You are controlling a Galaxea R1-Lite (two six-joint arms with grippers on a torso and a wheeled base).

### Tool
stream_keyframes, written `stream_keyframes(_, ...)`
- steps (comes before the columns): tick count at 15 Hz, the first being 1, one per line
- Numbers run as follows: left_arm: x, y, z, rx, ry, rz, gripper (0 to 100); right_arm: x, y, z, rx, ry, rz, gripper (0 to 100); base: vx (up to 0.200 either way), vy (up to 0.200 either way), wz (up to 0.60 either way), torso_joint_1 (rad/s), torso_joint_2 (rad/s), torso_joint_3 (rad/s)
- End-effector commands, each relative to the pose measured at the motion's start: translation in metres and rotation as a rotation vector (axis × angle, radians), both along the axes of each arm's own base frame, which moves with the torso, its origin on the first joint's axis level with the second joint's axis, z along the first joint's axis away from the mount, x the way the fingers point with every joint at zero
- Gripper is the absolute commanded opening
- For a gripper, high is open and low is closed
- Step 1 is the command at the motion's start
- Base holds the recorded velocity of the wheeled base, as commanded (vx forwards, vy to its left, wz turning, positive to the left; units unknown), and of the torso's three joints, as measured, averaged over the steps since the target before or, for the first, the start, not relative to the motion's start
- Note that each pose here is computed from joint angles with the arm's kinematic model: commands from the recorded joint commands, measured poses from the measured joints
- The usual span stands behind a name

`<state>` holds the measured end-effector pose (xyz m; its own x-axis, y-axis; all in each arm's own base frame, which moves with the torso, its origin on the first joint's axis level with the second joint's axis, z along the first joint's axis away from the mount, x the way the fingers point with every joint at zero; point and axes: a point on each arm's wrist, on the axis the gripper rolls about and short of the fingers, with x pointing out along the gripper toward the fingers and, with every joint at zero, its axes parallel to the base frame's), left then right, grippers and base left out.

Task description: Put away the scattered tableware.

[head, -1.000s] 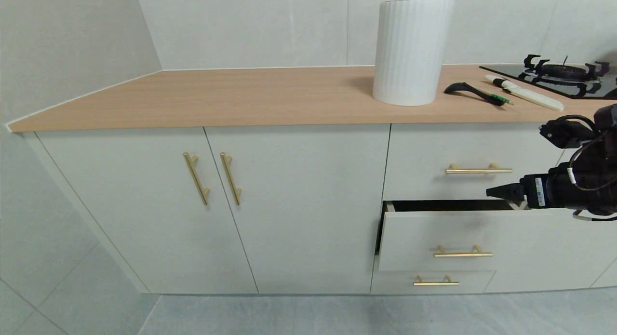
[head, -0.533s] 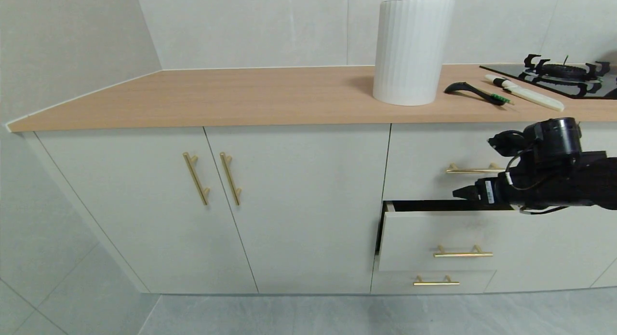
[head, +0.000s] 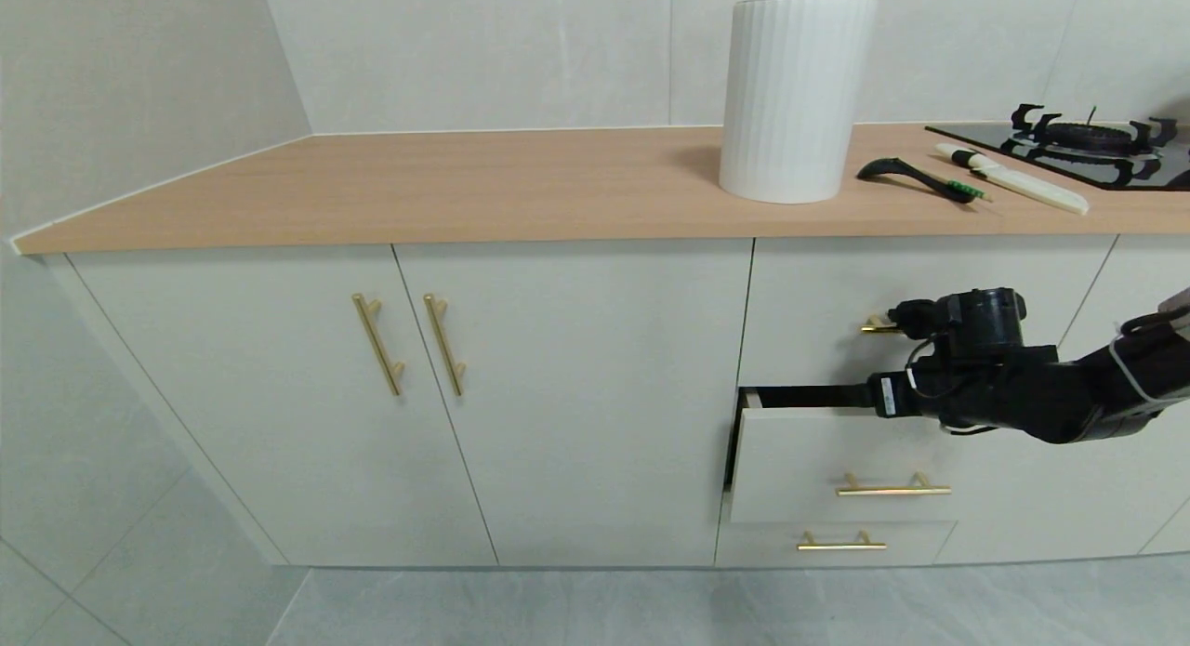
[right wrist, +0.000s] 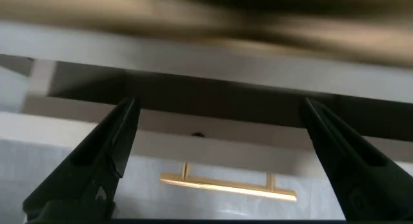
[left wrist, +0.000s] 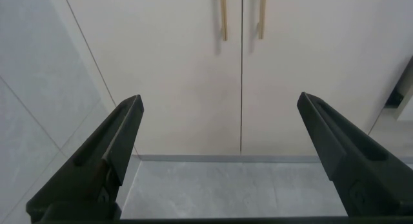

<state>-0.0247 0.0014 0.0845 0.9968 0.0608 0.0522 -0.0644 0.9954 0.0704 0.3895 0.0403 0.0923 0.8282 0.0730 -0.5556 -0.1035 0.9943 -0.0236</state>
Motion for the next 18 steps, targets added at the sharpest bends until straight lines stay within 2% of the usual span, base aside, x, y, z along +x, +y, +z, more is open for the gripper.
stream_keyframes(1, 0.0, 0.0, 0.0, 0.0, 0.0, 0.0, 100, 0.004, 0.001, -0.018, -0.005, 0.041, 0.0, 100, 0.0, 0.0, 0.0, 0.0, 0.0, 0.0)
stream_keyframes(8, 0.0, 0.0, 0.0, 0.0, 0.0, 0.0, 100, -0.008, -0.001, -0.008, -0.036, 0.054, 0.022, 100, 0.0, 0.0, 0.0, 0.0, 0.0, 0.0)
stream_keyframes(11, 0.0, 0.0, 0.0, 0.0, 0.0, 0.0, 100, -0.023, -0.002, 0.004, -0.057, 0.138, 0.034, 100, 0.0, 0.0, 0.0, 0.0, 0.0, 0.0)
stream_keyframes(15, 0.0, 0.0, 0.0, 0.0, 0.0, 0.0, 100, -0.029, -0.001, 0.006, -0.067, 0.179, 0.043, 100, 0.0, 0.0, 0.0, 0.0, 0.0, 0.0)
stream_keyframes(18, 0.0, 0.0, 0.0, 0.0, 0.0, 0.0, 100, -0.042, -0.001, 0.018, -0.071, 0.221, 0.048, 100, 0.0, 0.0, 0.0, 0.0, 0.0, 0.0)
